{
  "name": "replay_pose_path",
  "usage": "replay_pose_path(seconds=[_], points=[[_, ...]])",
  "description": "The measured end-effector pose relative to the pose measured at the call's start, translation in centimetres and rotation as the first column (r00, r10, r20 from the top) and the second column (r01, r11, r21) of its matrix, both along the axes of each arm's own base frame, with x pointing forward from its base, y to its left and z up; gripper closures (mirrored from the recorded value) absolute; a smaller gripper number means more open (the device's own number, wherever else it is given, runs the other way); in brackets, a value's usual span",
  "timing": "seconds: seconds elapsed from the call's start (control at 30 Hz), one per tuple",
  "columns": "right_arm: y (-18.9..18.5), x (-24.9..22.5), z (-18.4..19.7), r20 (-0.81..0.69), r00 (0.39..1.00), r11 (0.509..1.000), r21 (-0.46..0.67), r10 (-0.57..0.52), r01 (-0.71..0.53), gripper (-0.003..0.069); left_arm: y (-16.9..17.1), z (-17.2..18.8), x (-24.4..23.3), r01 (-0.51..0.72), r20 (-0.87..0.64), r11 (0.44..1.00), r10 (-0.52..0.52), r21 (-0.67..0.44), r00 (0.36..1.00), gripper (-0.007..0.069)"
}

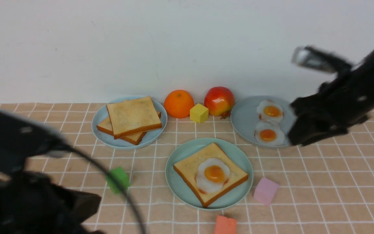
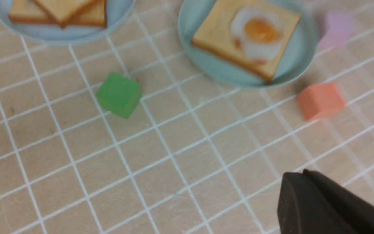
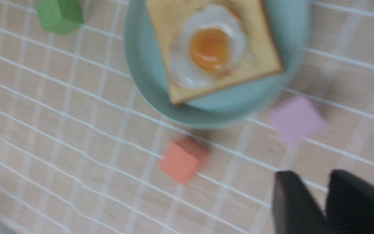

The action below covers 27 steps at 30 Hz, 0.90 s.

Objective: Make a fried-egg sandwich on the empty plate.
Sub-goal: Use the left arm to grab a slice of bread

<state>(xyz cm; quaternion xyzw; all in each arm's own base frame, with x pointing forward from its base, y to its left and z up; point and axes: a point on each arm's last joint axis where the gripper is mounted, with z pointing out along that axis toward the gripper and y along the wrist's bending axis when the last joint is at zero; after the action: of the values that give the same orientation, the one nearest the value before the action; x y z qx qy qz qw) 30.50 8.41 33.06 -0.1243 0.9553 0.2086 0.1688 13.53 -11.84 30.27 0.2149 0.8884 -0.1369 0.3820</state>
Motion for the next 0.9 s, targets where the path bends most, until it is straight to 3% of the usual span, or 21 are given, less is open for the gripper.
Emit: replay_pose_path(seconds=[0.17,0.3,0.6,0.77,0.9], points=[[-0.6,-5.8,5.9,0.187,0.982,0.999,-0.046,-0.009,0.018,0.067,-2.5,-0.6,6.5,-0.007,-0.041,0.991,0.013,0.134,0.999,0.0638],[-0.8,-9.7,7.4,0.254,0.967,1.0,-0.03,0.009,-0.002,0.0667,-1.8,-1.0,12.9,-0.016,-0.084,0.983,0.032,0.184,0.996,0.0638],[-1.9,-15.6,6.8,0.318,0.948,1.0,-0.006,0.009,-0.008,0.0658,-0.4,-4.8,24.9,0.175,-0.162,0.926,-0.127,0.335,0.979,0.063],[-2.3,-17.4,6.9,0.358,0.933,1.0,-0.007,0.026,-0.025,0.0655,-0.6,-7.7,28.9,0.247,-0.189,0.851,-0.177,0.464,0.966,0.0477],[-2.4,-17.9,7.0,0.371,0.928,1.0,-0.002,0.026,-0.027,0.0655,-0.3,-9.5,30.2,0.263,-0.184,0.797,-0.193,0.544,0.964,0.0312]])
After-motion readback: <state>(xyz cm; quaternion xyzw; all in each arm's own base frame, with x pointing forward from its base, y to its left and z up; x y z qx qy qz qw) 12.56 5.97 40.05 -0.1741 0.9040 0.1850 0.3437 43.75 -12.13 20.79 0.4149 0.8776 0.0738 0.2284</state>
